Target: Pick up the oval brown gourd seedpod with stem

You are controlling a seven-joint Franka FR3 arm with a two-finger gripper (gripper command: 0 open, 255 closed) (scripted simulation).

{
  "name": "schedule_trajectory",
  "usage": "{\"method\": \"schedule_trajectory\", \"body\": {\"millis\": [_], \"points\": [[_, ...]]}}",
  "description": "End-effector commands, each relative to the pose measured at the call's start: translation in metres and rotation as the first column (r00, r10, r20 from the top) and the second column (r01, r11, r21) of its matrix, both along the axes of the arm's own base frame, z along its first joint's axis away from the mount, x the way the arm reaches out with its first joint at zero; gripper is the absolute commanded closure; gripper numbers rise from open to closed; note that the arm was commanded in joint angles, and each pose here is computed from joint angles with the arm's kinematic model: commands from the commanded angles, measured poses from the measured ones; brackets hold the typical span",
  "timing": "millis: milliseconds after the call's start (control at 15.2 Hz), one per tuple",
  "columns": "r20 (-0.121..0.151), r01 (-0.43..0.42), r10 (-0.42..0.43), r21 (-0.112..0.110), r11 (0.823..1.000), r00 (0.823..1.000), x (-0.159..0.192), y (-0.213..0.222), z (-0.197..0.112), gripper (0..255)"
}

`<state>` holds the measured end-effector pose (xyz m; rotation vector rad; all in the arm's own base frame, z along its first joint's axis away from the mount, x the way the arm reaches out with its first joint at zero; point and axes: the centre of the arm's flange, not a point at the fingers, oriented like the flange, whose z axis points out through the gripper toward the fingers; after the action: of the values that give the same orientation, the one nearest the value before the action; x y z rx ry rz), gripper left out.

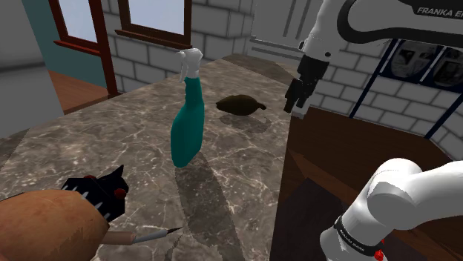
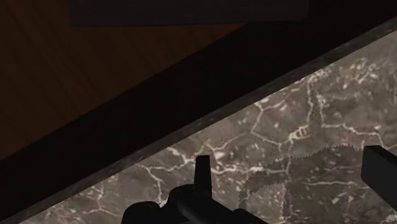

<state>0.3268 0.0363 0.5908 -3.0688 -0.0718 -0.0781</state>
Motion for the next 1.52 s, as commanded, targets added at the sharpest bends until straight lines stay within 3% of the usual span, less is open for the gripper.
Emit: {"method": "schedule_trajectory", "body": {"millis": [0,132,198,330,462,528,660,726,1320,1386,1452], "points": [[0.0,0.0,0.0,0.0,1.0,1.0,0.0,0.0,0.0,0],[-0.044,-0.151,0.148,-0.073,0.986,0.988,0.033,0.01,0.004,0],[-0.07,-0.226,0.219,-0.107,0.968,0.973,0.049,0.018,0.006,0],[-0.128,-0.373,0.355,-0.168,0.913,0.926,0.078,0.036,0.007,0],[-0.195,-0.511,0.476,-0.218,0.831,0.857,0.105,0.058,0.005,0],[-0.23,-0.576,0.531,-0.238,0.782,0.816,0.117,0.07,0.003,0],[-0.304,-0.695,0.626,-0.27,0.667,0.718,0.138,0.097,-0.002,0],[-0.329,-0.73,0.652,-0.277,0.625,0.683,0.144,0.107,-0.005,0],[-0.329,-0.73,0.652,-0.277,0.625,0.683,0.144,0.107,-0.045,0],[-0.329,-0.73,0.652,-0.277,0.625,0.683,0.144,0.107,-0.046,255],[-0.329,-0.73,0.652,-0.277,0.625,0.683,0.143,0.106,-0.046,255]]}}
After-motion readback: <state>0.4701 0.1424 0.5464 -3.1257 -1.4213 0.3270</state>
